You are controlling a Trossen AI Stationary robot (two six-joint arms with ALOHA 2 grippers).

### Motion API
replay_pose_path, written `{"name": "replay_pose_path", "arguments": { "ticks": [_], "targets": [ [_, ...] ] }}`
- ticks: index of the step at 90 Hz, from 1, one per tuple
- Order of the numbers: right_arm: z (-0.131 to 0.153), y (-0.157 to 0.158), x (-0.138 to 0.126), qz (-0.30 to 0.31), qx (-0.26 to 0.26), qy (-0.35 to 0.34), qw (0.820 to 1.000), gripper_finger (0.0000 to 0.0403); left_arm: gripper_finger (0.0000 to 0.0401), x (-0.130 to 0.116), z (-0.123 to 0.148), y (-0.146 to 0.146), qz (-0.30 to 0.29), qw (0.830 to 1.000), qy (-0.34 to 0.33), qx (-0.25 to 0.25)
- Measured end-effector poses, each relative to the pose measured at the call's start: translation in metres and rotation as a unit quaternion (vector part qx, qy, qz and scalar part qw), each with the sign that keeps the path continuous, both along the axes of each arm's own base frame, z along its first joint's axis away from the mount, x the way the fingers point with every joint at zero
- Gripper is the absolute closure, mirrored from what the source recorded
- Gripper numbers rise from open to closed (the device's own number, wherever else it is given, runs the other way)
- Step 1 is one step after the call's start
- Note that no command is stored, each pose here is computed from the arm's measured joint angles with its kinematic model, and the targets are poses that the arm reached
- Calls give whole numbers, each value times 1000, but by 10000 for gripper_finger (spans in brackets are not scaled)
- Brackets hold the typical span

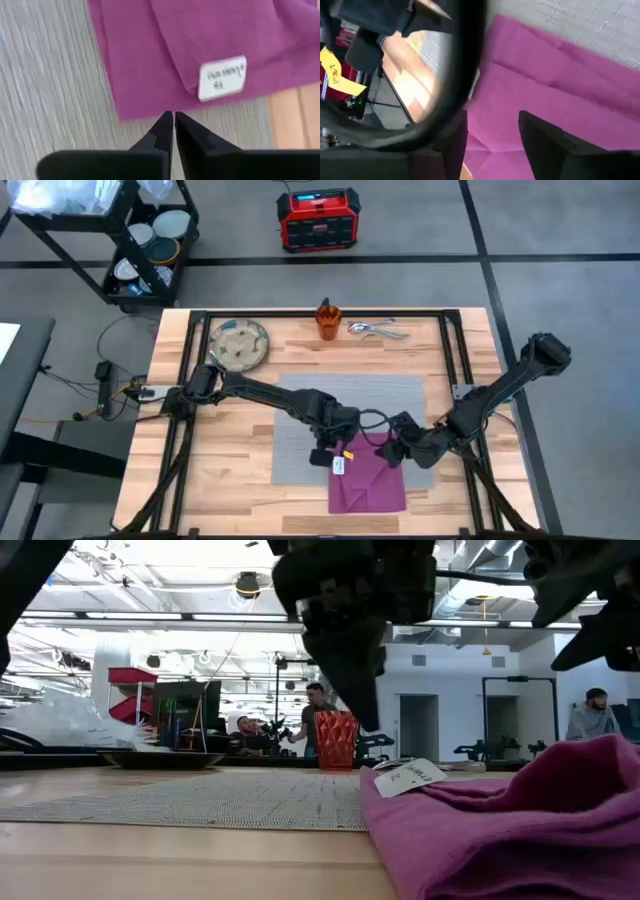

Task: Set table place
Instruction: Fold the pink table napkin

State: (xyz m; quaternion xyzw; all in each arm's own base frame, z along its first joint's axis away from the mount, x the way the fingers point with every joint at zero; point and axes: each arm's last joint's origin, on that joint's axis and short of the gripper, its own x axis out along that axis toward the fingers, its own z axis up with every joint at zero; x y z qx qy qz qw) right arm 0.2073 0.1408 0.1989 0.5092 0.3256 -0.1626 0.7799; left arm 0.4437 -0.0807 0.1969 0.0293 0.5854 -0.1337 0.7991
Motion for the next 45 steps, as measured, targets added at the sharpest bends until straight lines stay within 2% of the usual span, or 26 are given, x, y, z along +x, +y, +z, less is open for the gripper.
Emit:
{"name": "replay_pose_path", "arguments": {
  "ticks": [10, 23, 31, 45],
  "targets": [
    [-6, 10, 3, 20, 17, 2, 1000, 273, 401, -1, -5, 5, 4, 1000, 9, 1],
    [-12, 27, 12, 27, 54, -38, 997, 291, 401, -11, -8, 11, 3, 998, 64, 14],
    [-16, 38, 24, 20, 55, -52, 997, 312, 401, -19, -9, 9, -15, 995, 95, 20],
    [-21, 56, 58, 24, 29, -48, 998, 379, 401, -38, 19, 1, -58, 992, 110, 21]
  ]
}}
